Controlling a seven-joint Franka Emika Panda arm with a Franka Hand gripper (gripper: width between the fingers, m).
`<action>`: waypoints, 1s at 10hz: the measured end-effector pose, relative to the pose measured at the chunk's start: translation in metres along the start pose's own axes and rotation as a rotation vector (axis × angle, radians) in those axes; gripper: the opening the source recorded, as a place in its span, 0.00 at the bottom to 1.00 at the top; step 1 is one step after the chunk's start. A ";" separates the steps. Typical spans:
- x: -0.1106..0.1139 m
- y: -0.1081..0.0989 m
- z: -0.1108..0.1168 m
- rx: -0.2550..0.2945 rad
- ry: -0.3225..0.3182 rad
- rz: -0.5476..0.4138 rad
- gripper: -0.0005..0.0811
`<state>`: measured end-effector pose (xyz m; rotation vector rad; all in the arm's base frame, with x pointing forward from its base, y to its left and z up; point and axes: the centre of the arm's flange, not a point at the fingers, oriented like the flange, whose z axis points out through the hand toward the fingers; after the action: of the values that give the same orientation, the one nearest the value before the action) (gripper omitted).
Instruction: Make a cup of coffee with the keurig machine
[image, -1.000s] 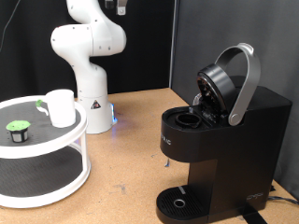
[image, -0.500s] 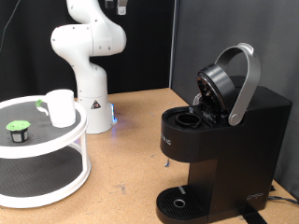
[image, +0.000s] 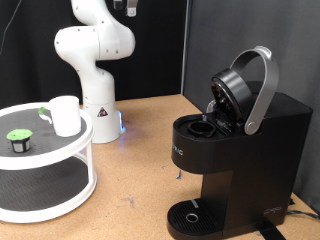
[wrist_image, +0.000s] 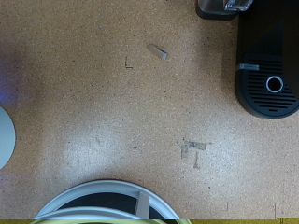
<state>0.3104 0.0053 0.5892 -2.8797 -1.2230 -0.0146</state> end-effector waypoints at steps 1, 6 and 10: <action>-0.006 0.005 -0.001 0.002 0.005 0.014 0.99; -0.058 0.037 -0.008 -0.006 0.034 0.022 0.99; -0.065 0.043 -0.007 -0.017 0.023 0.024 0.99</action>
<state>0.2962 -0.0715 0.5948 -2.9003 -1.1905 -0.0581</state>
